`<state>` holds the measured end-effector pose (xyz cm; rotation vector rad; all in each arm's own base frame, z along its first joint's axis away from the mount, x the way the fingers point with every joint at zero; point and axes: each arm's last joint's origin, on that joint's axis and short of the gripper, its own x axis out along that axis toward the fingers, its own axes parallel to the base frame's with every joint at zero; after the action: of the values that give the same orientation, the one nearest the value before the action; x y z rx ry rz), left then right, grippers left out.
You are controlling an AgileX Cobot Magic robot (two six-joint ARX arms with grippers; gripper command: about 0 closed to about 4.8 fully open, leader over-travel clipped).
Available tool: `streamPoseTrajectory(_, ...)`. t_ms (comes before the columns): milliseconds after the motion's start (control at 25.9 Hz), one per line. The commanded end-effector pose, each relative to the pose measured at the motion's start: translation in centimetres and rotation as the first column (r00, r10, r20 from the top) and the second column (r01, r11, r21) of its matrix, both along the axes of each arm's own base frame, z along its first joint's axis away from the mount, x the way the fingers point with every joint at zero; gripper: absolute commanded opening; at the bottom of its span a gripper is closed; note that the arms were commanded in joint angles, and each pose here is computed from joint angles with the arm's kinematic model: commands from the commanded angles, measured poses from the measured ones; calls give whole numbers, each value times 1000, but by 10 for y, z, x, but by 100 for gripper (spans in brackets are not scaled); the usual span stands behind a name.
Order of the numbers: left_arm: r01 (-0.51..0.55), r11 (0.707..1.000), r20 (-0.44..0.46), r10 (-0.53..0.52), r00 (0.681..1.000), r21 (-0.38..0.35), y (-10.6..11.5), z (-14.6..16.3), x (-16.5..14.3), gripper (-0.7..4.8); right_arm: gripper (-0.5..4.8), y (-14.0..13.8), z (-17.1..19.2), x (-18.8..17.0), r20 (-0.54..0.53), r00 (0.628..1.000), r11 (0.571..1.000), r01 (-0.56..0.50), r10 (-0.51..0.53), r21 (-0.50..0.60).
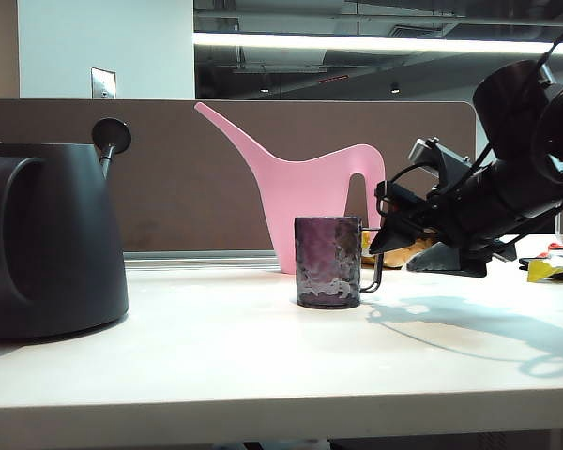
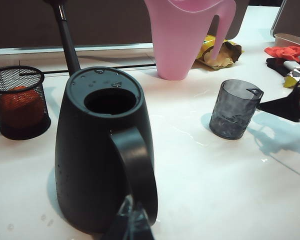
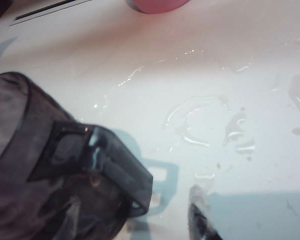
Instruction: Pour the water from the cup into the kettle.
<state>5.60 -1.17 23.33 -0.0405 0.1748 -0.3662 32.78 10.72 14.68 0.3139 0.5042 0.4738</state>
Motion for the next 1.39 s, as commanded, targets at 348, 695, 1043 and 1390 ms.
streamPoseTrajectory(348,5,1000,10,-5,1000,0,0,2,-1,-5,261,7,-6,22,16,1000,1000,14,-14,-9)
streamPoseTrajectory(695,4,1000,11,-4,1000,1,0,2,-1,-5,164,7,-5,24,51,998,999,34,-33,-26)
streamPoseTrajectory(1043,5,1000,12,-5,1000,3,0,2,-1,-5,-2,7,-2,26,73,997,999,34,-32,-18)
streamPoseTrajectory(1390,5,1000,12,-5,1000,3,0,2,-1,-5,-3,8,8,24,104,994,1000,-15,18,-22)
